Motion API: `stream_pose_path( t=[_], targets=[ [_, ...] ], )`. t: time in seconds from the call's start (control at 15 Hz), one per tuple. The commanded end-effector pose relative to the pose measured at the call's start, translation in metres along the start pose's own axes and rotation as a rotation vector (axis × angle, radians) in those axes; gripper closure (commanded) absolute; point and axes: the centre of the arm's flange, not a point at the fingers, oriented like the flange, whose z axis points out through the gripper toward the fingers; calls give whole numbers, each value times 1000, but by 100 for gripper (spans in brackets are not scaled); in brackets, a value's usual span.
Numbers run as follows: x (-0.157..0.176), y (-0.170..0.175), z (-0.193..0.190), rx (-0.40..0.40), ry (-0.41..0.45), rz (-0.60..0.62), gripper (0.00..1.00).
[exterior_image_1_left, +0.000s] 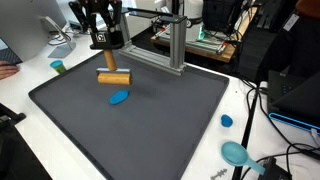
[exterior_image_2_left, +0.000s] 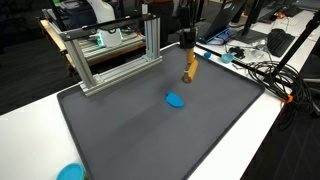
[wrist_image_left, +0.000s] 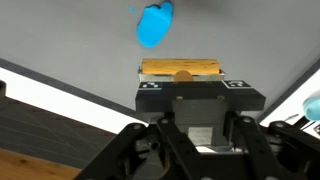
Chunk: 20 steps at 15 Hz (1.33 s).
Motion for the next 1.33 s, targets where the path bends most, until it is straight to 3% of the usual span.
stream_pose_path(
  t=[0.0, 0.07, 0.2, 0.27, 0.4, 0.73, 0.87, 0.93, 1.0, 1.2, 1.27],
  targets=[
    [2, 15, 19, 150, -53, -114, 79],
    [-6, 2, 8, 67, -25, -74, 54],
    [-9, 4, 23, 119, -50, -99, 54],
    [-8, 5, 28, 125, -53, -103, 79],
    [-17, 14, 12, 85, -38, -269, 79],
    [-39, 56, -1, 119, -59, -540, 79],
    [-38, 75, -4, 100, -34, -643, 79],
    [-33, 86, -6, 83, -15, -638, 79],
    [-44, 67, 5, 100, -44, -583, 54],
    [-42, 79, -1, 83, -34, -612, 54],
    [-41, 79, 0, 83, -34, -614, 79]
  ],
)
